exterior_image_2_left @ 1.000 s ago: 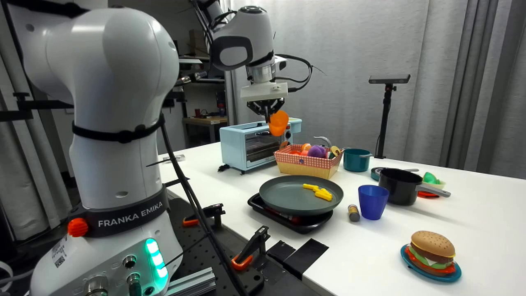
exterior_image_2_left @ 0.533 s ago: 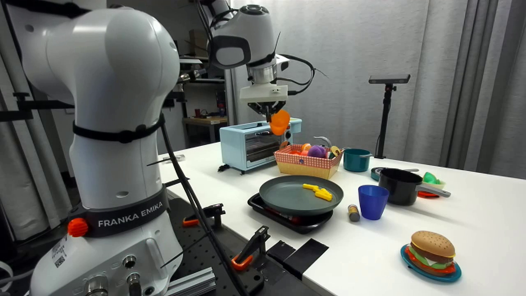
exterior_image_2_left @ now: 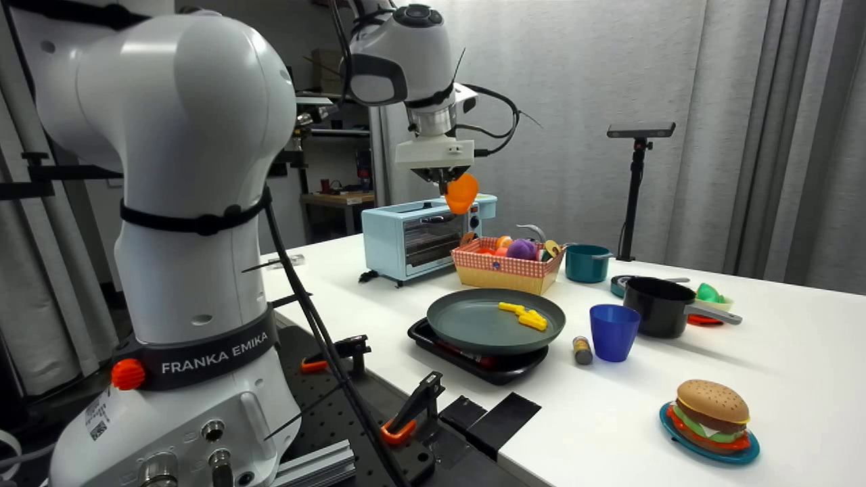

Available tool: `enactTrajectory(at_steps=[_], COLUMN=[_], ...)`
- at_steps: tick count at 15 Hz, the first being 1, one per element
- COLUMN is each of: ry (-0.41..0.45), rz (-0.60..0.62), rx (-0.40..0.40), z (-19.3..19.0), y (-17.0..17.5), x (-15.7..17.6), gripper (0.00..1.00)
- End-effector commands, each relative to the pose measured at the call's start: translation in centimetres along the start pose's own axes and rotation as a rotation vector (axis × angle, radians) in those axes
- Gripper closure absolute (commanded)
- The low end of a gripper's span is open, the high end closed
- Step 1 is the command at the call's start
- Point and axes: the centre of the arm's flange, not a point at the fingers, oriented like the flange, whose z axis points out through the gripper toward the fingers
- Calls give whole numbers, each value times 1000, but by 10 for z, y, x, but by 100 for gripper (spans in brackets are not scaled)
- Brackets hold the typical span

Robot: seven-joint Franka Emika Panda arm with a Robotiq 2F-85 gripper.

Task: Pour the things in the orange cup onto the plate

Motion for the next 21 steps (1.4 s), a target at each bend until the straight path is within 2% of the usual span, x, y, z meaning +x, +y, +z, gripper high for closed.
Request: enactTrajectory(at_steps=[1, 6, 7, 10, 12, 13, 14, 18, 21], ry=[53, 80, 79, 18, -46, -79, -124, -221, -233], rz=[-5, 22, 26, 4, -13, -15, -17, -32, 2], rx=[-5, -18, -2, 105, 227, 280, 322, 398, 398], z=[3, 2, 2, 4, 9, 45, 52, 64, 51], y=[0, -1, -2, -7, -15, -16, -24, -23, 2], x=[-8, -10, -11, -16, -25, -22, -21, -8, 4], gripper=[99, 99, 99, 99, 99, 99, 99, 99, 99])
